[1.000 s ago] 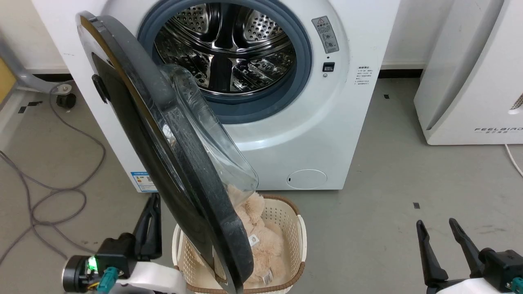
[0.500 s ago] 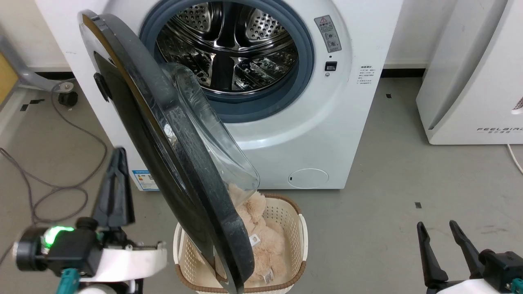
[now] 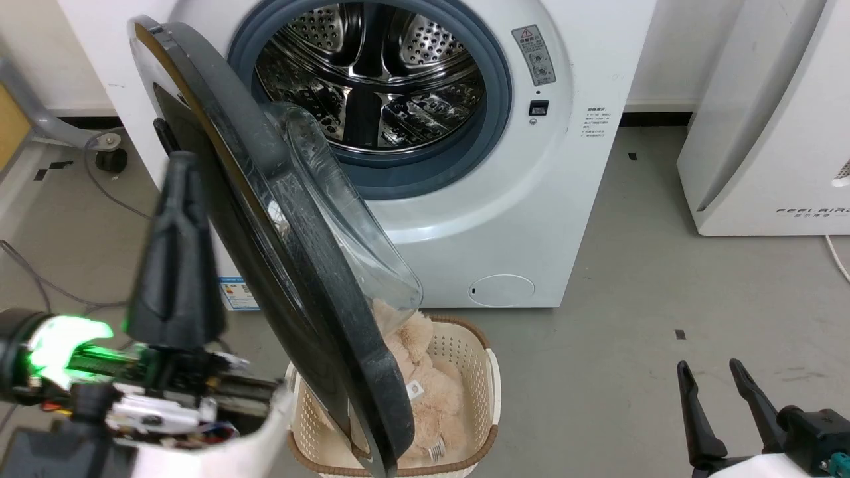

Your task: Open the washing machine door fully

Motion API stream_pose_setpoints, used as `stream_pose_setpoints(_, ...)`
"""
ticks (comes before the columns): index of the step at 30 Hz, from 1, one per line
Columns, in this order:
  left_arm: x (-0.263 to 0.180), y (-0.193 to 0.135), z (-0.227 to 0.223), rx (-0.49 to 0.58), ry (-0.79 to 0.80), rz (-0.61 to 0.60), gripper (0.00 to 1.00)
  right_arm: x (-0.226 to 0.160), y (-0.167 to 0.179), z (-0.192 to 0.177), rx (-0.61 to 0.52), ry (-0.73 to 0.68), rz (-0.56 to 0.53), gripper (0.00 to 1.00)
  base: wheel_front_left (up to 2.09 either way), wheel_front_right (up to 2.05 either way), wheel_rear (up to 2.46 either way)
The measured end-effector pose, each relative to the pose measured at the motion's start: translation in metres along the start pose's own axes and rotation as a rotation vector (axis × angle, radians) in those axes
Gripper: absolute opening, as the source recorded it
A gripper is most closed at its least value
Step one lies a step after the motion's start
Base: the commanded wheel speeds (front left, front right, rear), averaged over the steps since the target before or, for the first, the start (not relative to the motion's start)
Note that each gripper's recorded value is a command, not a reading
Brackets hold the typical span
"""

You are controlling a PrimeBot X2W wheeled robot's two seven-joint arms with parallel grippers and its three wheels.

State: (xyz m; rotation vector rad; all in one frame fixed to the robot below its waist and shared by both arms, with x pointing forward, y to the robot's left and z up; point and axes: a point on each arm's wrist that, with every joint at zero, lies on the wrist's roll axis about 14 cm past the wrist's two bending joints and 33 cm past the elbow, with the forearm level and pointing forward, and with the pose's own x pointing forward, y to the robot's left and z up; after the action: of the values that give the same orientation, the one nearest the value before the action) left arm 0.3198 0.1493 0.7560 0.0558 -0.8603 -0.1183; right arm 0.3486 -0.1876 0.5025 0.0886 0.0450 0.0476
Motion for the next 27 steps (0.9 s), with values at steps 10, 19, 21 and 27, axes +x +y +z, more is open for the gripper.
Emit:
stream_pose_setpoints(10,-0.008,-0.084,0.005,-0.323,0.07,-0.248,0.0,0.001,0.001,-0.002,0.007,0.008,0.002,1.0,0.0,0.0,0.0)
stream_pose_setpoints(19,-0.081,-0.154,-0.063,-0.527,0.545,-0.394,0.0,0.001,0.002,-0.009,0.011,0.028,0.006,1.0,0.0,0.0,0.0)
stream_pose_setpoints(21,-0.091,-0.159,-0.069,-0.532,0.598,-0.402,0.0,0.001,0.003,-0.009,0.012,0.03,0.007,1.0,0.0,0.0,0.0)
stream_pose_setpoints(27,-0.144,-0.165,-0.113,-0.508,0.872,-0.385,0.0,0.002,0.005,-0.014,0.015,0.044,0.013,1.0,0.0,0.0,0.0)
